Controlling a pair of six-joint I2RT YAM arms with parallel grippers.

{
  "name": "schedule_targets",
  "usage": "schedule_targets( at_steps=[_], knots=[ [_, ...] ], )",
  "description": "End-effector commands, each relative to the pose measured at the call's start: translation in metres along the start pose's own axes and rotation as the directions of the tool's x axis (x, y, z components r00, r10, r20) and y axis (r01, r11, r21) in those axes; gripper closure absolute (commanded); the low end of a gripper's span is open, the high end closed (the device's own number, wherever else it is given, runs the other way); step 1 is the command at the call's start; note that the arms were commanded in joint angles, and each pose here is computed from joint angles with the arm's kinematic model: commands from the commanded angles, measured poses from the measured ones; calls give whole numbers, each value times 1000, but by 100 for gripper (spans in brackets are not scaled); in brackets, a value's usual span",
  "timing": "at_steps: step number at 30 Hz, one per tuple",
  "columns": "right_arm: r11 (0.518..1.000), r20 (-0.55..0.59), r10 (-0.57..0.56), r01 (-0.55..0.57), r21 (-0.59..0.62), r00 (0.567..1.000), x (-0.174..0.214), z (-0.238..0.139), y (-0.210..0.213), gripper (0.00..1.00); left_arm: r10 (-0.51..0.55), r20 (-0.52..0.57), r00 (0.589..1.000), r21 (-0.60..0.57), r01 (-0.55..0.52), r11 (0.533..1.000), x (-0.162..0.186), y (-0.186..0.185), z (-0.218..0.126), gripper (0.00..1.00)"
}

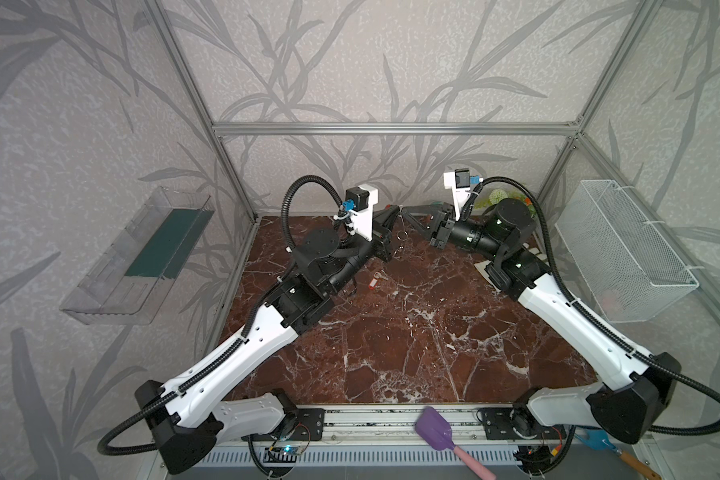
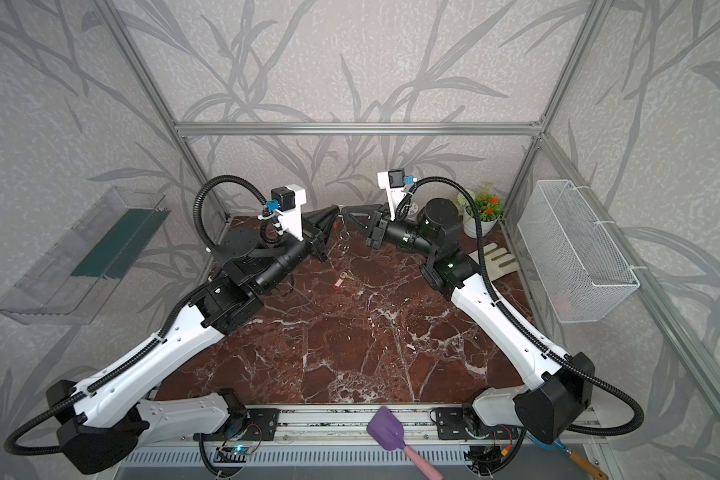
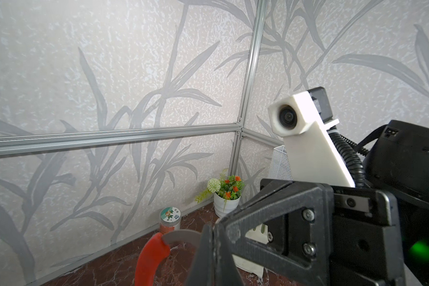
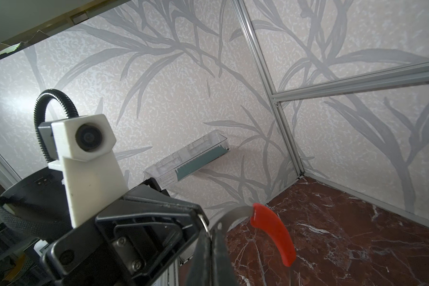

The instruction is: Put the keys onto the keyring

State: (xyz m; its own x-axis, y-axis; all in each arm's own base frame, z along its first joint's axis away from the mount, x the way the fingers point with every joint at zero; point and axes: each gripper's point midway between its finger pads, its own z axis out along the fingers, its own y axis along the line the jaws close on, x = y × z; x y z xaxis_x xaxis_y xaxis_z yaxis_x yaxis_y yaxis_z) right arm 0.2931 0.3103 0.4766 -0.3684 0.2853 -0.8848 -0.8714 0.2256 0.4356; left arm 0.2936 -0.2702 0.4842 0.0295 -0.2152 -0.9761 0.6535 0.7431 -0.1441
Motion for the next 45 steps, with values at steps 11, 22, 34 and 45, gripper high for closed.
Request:
schedule_targets(
  at_steps=[11, 22, 34, 45],
  knots=[
    [998, -7, -63, 63, -7, 998, -11, -17, 8, 100, -94, -24, 995, 35, 95, 995, -11, 13, -17, 65],
    [992, -169, -112, 101, -72, 979, 8, -32, -3, 100, -186, -225, 957, 185, 229, 956, 5, 18, -25, 66],
    [970, -323, -175, 107, -219, 930, 38, -32, 7, 100, -182, -401, 898, 368, 339, 866, 31, -7, -26, 69],
    [972, -324, -186, 124, -201, 928, 40, -31, 4, 100, -222, -422, 879, 444, 414, 795, 28, -19, -17, 73]
  ],
)
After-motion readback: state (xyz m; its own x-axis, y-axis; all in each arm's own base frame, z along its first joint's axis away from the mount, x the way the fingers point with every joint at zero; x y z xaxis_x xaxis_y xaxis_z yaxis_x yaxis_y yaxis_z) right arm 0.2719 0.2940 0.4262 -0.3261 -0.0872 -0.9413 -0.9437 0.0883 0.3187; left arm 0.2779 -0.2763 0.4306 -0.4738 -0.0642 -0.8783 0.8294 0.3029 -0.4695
